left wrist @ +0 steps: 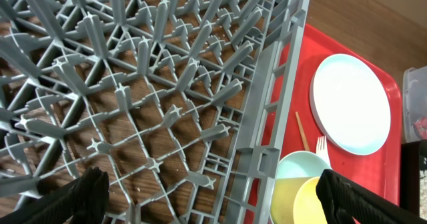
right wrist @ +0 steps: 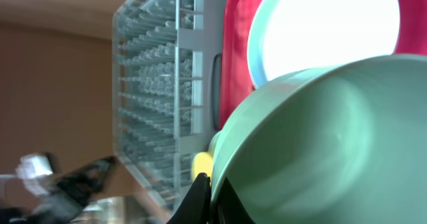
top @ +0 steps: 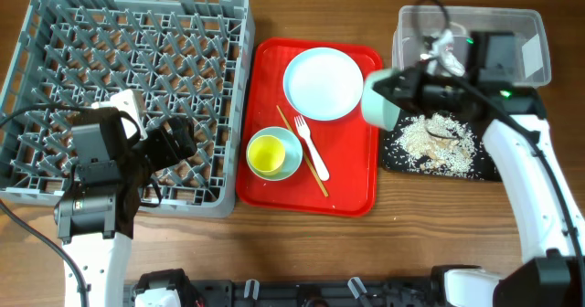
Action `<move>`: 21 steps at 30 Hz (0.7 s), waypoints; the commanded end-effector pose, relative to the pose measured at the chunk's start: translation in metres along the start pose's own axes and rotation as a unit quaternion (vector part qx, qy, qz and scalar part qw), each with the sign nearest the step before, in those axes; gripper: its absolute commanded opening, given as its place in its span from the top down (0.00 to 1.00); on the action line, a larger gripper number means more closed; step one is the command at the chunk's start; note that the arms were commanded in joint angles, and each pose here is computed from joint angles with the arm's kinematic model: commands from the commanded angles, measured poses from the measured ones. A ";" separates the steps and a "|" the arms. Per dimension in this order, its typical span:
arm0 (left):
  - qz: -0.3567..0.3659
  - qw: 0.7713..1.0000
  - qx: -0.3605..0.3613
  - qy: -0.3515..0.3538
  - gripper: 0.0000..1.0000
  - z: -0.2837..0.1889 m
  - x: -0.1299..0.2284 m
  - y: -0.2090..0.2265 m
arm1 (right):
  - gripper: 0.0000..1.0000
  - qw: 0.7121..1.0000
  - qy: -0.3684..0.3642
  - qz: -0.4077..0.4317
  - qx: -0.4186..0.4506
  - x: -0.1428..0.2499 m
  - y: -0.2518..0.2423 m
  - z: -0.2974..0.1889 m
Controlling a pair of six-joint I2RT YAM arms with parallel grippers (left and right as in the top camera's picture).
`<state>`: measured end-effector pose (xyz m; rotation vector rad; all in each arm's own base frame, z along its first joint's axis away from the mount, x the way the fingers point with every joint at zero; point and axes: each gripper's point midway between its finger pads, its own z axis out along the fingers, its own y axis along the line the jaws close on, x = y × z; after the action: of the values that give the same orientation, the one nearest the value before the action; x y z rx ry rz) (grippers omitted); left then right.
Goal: Sort waste into correct bins and load items into the dishwasher rack
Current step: 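Place the emptied bowl onto the white plate on the red tray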
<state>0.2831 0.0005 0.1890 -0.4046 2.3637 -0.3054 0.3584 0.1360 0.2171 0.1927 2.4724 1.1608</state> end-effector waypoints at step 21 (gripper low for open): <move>-0.006 1.000 0.005 -0.009 0.00 -0.004 -0.007 -0.003 | 0.95 0.923 0.023 -0.344 0.169 0.010 -0.013 0.176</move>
<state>0.2831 0.0005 0.1890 -0.4046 2.3637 -0.3054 0.4187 0.2446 0.1261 -0.5259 2.4127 0.4840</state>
